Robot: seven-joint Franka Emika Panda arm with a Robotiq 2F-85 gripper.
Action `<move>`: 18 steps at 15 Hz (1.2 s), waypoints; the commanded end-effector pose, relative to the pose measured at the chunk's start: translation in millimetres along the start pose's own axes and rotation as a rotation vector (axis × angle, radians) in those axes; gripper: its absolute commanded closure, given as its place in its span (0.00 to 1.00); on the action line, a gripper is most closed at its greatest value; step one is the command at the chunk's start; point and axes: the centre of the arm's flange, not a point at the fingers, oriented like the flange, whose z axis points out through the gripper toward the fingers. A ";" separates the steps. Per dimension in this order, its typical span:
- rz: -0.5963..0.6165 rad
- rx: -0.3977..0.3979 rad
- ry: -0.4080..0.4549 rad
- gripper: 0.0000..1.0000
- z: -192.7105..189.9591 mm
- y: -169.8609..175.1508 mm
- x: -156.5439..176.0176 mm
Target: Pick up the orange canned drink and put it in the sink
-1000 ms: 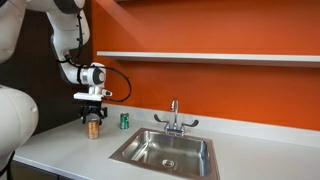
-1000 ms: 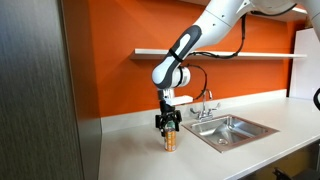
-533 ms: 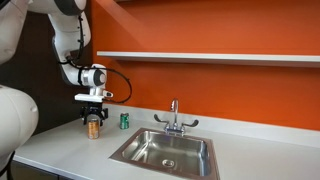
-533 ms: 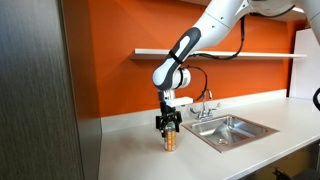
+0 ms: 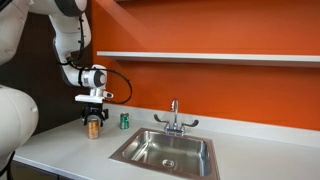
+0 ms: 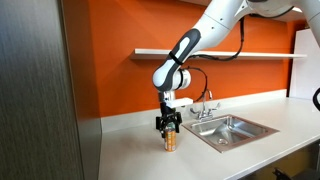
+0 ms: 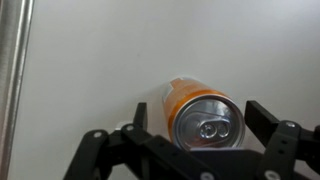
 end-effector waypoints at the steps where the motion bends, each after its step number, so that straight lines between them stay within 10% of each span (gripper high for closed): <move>1: -0.002 -0.012 0.016 0.00 -0.9 3.0 5.1; 7: 0.004 -0.010 0.013 0.00 2.9 4.0 6.1; 13: 0.005 -0.006 0.020 0.58 3.8 4.9 8.6; 18: 0.016 -0.006 0.022 0.62 0.9 7.9 8.8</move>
